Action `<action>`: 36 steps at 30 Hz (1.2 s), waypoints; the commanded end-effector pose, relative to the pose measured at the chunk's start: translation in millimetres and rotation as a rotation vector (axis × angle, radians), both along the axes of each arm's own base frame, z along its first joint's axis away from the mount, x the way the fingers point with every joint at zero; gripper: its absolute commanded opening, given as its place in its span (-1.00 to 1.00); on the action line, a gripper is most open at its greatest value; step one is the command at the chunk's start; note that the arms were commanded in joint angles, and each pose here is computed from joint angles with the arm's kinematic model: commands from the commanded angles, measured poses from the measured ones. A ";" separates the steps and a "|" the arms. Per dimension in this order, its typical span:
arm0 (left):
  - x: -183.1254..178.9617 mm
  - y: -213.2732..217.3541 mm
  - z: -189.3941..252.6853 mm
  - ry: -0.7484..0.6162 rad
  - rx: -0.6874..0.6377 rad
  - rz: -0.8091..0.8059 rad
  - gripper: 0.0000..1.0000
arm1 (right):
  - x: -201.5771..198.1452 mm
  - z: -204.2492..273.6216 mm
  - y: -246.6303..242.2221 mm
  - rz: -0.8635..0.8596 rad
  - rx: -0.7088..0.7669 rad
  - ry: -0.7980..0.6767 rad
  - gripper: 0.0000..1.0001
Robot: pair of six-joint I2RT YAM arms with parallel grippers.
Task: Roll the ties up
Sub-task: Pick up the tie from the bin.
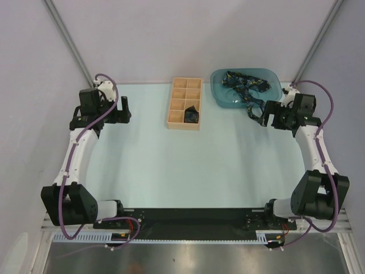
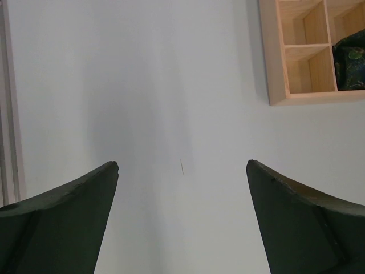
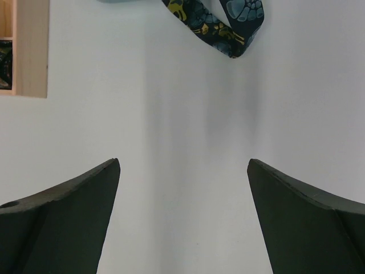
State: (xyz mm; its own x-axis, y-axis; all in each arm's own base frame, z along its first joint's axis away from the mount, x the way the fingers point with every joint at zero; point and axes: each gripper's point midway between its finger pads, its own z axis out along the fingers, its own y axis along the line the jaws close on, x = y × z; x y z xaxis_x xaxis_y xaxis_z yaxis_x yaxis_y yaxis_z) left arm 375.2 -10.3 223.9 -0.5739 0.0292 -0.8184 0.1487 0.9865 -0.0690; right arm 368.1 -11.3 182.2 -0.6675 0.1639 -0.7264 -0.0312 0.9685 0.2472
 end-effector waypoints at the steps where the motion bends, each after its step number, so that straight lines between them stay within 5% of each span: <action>1: 12.8 4.4 13.6 -0.070 0.012 0.026 0.99 | 26.3 2.1 -15.3 -0.034 -0.049 -0.054 0.99; 9: 18.0 3.8 20.9 -0.086 0.035 -0.005 0.99 | 74.4 -31.8 -30.5 -0.012 -0.218 -0.104 1.00; 21: 16.5 13.6 17.5 -0.078 0.101 0.004 0.99 | 147.2 -74.0 14.5 0.078 -0.325 -0.196 0.99; 30: 18.4 11.9 17.4 -0.067 0.090 -0.002 0.99 | 181.2 -86.5 14.5 -0.139 -0.331 -0.188 0.99; 36: 14.6 9.9 8.9 -0.044 0.082 -0.008 0.99 | 169.7 -90.5 9.2 -0.164 -0.320 -0.121 0.85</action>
